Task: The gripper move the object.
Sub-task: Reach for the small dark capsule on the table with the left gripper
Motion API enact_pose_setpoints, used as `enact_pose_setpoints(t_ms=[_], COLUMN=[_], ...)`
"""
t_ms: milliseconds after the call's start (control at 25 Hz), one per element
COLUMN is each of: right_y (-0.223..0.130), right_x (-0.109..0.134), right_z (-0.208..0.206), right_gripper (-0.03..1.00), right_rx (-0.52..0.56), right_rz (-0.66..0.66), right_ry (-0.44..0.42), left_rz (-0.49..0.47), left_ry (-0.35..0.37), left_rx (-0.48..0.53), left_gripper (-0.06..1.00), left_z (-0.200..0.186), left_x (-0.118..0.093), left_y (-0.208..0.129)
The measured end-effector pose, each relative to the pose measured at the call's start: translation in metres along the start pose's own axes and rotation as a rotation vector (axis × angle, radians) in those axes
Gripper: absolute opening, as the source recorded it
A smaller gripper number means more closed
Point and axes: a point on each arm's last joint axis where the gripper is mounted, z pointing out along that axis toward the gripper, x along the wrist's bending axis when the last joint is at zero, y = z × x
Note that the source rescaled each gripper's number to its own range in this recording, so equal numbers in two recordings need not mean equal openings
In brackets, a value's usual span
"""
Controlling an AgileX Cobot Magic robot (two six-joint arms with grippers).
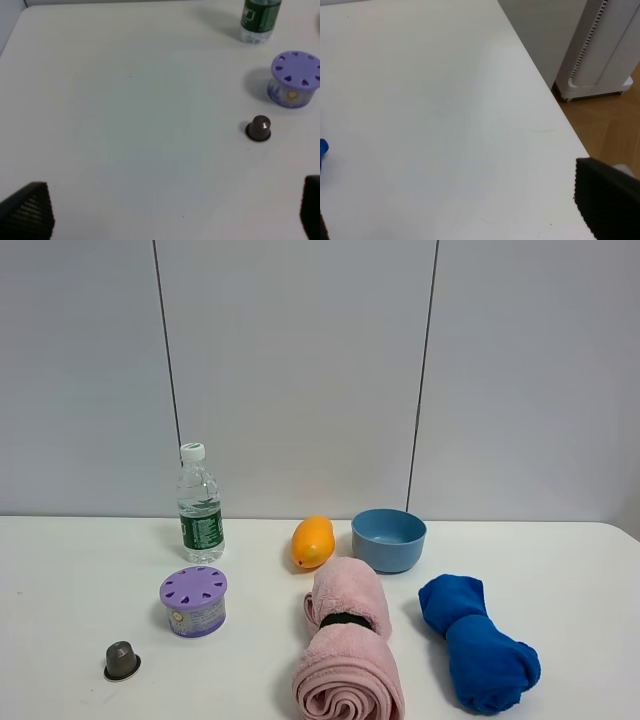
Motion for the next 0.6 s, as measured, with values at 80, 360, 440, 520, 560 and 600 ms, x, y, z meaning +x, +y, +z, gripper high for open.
enact_pose_setpoints(t_ms=[80, 360, 440, 520, 560, 600], right_y=[0.0000, 0.0000, 0.0000, 0.0000, 0.0000, 0.0000], right_x=[0.0000, 0.0000, 0.0000, 0.0000, 0.0000, 0.0000], right_z=[0.0000, 0.0000, 0.0000, 0.0000, 0.0000, 0.0000], right_gripper=[1.00, 1.00, 1.00, 1.00, 1.00, 1.00], right_rx=[0.000, 0.000, 0.000, 0.000, 0.000, 0.000], right_rz=[0.000, 0.000, 0.000, 0.000, 0.000, 0.000], right_ry=[0.000, 0.000, 0.000, 0.000, 0.000, 0.000], left_rz=[0.000, 0.000, 0.000, 0.000, 0.000, 0.000], left_ry=[0.000, 0.000, 0.000, 0.000, 0.000, 0.000], left_rx=[0.000, 0.000, 0.000, 0.000, 0.000, 0.000], left_gripper=[1.00, 1.00, 1.00, 1.00, 1.00, 1.00], left_z=[0.0000, 0.0000, 0.0000, 0.0000, 0.0000, 0.0000], left_x=[0.0000, 0.0000, 0.0000, 0.0000, 0.0000, 0.0000], left_y=[0.0000, 0.0000, 0.0000, 0.0000, 0.0000, 0.0000])
